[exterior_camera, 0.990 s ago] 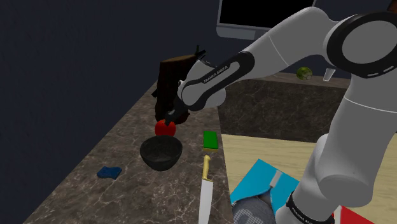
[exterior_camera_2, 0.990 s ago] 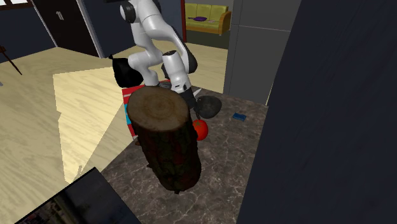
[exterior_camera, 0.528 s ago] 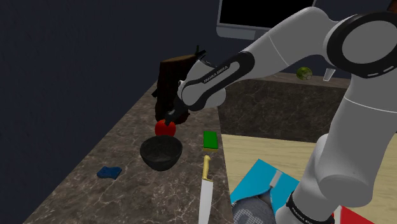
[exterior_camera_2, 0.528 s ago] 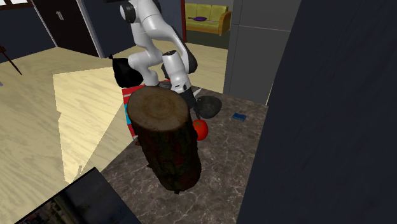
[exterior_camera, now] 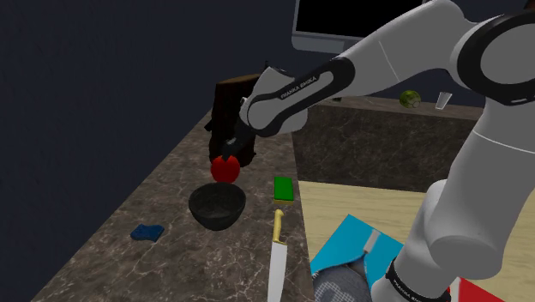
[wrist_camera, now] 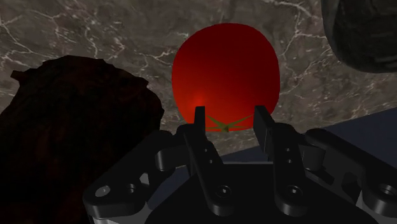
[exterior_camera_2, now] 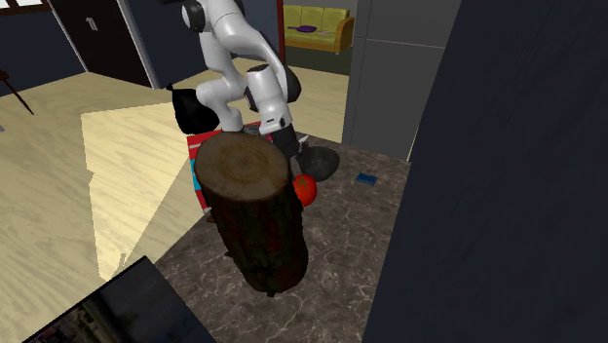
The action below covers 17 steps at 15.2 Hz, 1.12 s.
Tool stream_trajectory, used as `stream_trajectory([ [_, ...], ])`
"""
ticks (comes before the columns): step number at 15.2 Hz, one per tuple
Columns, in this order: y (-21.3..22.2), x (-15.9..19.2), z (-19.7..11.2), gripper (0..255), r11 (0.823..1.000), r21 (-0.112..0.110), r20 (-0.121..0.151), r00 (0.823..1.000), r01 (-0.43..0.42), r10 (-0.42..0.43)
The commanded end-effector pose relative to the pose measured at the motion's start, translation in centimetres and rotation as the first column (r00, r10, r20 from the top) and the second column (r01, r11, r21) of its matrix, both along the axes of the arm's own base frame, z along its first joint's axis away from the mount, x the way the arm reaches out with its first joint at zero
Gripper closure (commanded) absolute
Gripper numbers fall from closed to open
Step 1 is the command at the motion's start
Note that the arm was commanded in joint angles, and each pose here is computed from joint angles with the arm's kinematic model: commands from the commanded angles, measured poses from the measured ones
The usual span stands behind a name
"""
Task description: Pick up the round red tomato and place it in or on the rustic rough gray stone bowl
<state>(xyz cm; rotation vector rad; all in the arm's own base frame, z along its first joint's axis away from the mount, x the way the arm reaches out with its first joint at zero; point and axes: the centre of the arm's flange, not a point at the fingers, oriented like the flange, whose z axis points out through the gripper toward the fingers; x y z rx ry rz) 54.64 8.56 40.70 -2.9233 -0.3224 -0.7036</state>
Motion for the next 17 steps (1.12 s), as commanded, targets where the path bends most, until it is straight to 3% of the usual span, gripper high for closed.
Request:
stream_trajectory([
  [1, 0.0, 0.1, 1.0, 255, 1.000, 0.000, 0.000, 1.000, 0.000, 0.000],
  [17, 0.0, 0.1, 9.5, 255, 1.000, 0.000, 0.000, 1.000, 0.000, 0.000],
])
